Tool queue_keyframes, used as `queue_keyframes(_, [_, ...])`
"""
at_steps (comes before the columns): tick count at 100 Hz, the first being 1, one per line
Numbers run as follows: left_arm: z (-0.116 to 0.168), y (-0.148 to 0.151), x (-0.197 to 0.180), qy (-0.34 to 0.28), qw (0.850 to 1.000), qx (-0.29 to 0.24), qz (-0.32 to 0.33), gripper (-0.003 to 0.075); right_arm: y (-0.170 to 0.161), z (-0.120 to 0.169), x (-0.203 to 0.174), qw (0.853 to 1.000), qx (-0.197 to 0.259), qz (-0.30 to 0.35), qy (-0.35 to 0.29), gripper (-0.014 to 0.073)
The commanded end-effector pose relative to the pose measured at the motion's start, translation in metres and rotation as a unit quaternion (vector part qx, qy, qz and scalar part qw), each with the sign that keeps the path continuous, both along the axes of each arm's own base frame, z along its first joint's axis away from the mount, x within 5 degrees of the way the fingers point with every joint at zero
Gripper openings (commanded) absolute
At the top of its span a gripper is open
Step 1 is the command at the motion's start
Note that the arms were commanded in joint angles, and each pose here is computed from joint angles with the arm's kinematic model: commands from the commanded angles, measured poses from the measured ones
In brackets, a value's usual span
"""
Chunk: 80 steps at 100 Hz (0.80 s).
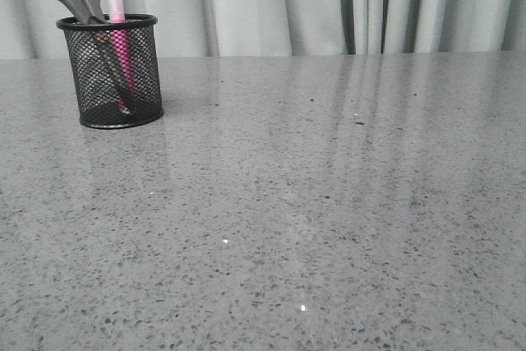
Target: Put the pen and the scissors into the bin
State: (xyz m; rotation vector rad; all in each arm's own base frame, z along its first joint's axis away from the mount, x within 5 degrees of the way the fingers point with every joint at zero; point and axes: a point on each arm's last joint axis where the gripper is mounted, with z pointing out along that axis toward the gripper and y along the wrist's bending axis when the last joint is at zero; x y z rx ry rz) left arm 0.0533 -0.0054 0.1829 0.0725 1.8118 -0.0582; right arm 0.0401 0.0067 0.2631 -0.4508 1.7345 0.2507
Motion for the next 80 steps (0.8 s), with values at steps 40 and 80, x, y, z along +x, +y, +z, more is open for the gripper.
queue_keyframes(40, [-0.009, 0.000, 0.000, -0.017, 1.000, -0.009, 0.003, -0.0019, -0.003, -0.071, 0.022, 0.981, -0.033, -0.179, -0.062, -0.0058])
queue_keyframes(80, [-0.009, 0.000, 0.000, -0.019, 1.000, -0.009, 0.003, -0.0019, -0.006, -0.083, 0.013, 0.979, -0.043, -0.200, -0.016, -0.0058])
